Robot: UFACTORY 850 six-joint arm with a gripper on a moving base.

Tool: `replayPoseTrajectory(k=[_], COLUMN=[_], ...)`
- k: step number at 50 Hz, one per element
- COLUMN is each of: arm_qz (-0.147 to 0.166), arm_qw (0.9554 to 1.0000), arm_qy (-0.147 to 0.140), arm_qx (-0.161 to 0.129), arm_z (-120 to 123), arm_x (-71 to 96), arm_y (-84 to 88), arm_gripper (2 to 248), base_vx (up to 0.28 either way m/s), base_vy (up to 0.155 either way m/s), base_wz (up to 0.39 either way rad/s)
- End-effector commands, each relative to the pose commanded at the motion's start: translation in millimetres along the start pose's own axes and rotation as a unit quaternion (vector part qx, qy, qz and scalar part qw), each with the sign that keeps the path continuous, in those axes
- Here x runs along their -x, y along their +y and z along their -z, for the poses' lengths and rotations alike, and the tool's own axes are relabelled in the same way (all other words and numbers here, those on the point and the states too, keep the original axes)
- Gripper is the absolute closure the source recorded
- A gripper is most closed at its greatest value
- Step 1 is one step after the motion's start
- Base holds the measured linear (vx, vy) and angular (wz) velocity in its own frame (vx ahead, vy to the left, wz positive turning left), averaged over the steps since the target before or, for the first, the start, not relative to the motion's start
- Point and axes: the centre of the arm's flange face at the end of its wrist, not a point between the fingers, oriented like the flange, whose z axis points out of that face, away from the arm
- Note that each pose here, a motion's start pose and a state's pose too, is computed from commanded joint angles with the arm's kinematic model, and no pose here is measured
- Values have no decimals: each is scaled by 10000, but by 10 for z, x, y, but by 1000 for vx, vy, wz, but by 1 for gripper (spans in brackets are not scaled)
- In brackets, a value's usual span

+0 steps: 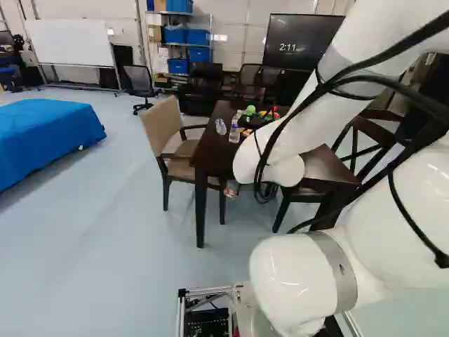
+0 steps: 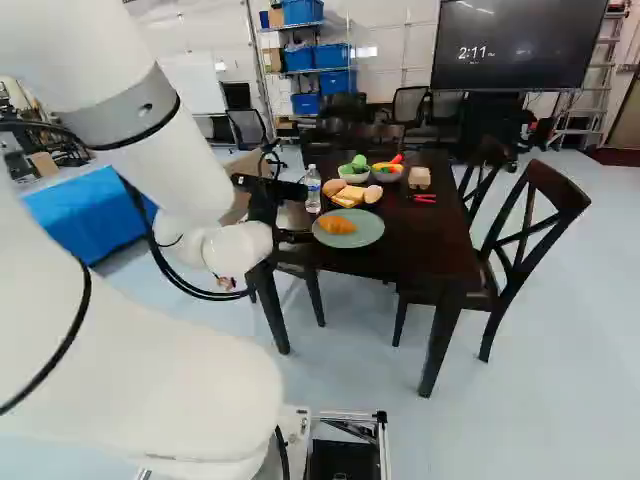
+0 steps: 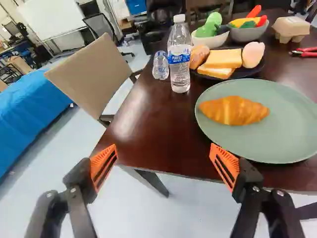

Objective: Move the croissant to the empty plate

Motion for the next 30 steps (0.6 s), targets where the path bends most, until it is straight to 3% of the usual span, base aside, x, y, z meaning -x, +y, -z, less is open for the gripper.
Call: replayPoseTrajectory(k=[30], arm_qz=[562], arm_qw=[9972], arm_qy=[447], arm_qx=[204], arm_z=[139], arm_x=[172], arm_y=[100], arm_gripper=[3], base_vx=[0], base_vy=[0], base_wz=[0])
